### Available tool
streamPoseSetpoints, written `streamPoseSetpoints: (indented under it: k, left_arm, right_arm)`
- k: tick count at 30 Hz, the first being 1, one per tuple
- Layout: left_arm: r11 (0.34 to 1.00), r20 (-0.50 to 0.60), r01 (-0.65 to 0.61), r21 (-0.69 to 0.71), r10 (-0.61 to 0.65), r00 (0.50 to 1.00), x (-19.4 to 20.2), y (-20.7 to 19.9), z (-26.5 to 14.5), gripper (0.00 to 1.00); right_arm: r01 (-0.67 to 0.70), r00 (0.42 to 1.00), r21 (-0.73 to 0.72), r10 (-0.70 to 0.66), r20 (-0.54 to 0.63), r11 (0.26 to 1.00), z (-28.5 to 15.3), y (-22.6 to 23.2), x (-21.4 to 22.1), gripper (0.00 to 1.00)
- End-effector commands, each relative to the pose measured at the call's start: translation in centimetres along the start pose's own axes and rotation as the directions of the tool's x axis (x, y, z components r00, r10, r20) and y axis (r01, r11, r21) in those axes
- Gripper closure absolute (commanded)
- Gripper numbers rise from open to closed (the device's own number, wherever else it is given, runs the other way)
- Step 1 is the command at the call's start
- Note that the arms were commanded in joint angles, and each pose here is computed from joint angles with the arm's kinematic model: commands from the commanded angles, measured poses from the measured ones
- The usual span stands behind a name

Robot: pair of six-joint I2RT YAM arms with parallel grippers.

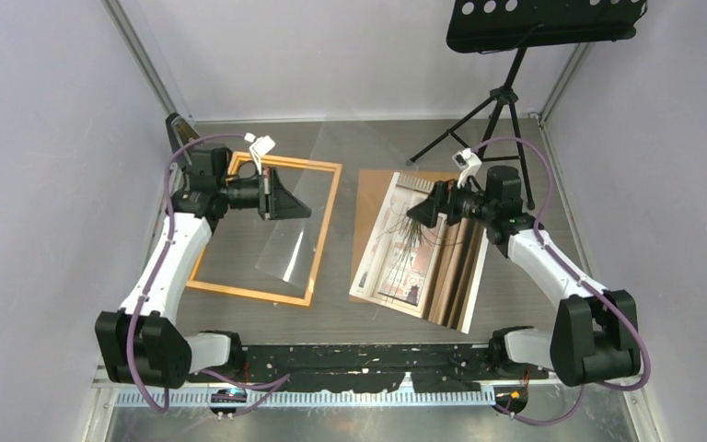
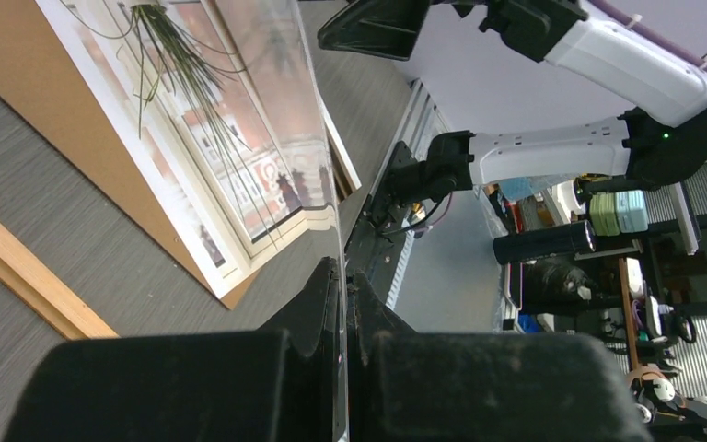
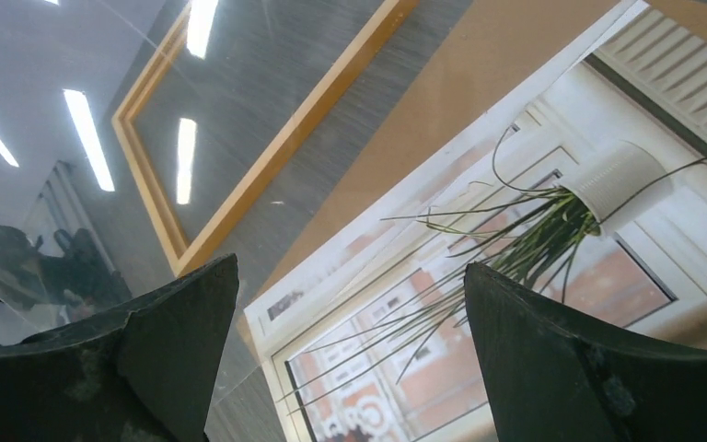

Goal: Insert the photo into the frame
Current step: Pick up the photo frame item at the center of the board.

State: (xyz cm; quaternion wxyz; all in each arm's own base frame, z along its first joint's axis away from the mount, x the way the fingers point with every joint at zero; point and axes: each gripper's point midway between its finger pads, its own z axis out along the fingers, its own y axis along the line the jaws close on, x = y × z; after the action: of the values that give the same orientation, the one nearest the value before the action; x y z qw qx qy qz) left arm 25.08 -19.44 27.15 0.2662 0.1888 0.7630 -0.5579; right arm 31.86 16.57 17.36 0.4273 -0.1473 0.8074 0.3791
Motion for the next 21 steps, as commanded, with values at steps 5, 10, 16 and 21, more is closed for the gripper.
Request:
streamPoseSetpoints:
  k: [5, 10, 16, 21]
  left_arm:
    - [0.994, 0.106, -0.077, 0.072, 0.069, 0.992, -1.3, -3.3, -2.6, 1.00]
    - [0.996, 0.161, -0.052, 0.070, 0.040, 0.986, -1.4, -3.0, -2.9, 1.00]
    - [1.000, 0.256, -0.012, 0.026, 0.005, 0.967, -2.6, -1.5, -3.8, 1.00]
    - [0.999, 0.301, 0.032, -0.029, -0.022, 0.953, -3.4, 0.2, -3.9, 1.00]
  right_arm:
    - [-0.070, 0.993, -0.193, 0.087, 0.080, 0.979, 2.2, 3.5, -1.9, 0.00]
    - [-0.142, 0.982, -0.278, 0.171, 0.082, 0.950, 3.3, 4.2, -0.9, 0.00]
    - [-0.173, 0.973, -0.338, 0.214, 0.086, 0.925, 3.6, 4.7, -0.1, 0.00]
    - [-0.191, 0.973, -0.313, 0.221, 0.063, 0.930, 4.0, 4.0, 1.1, 0.00]
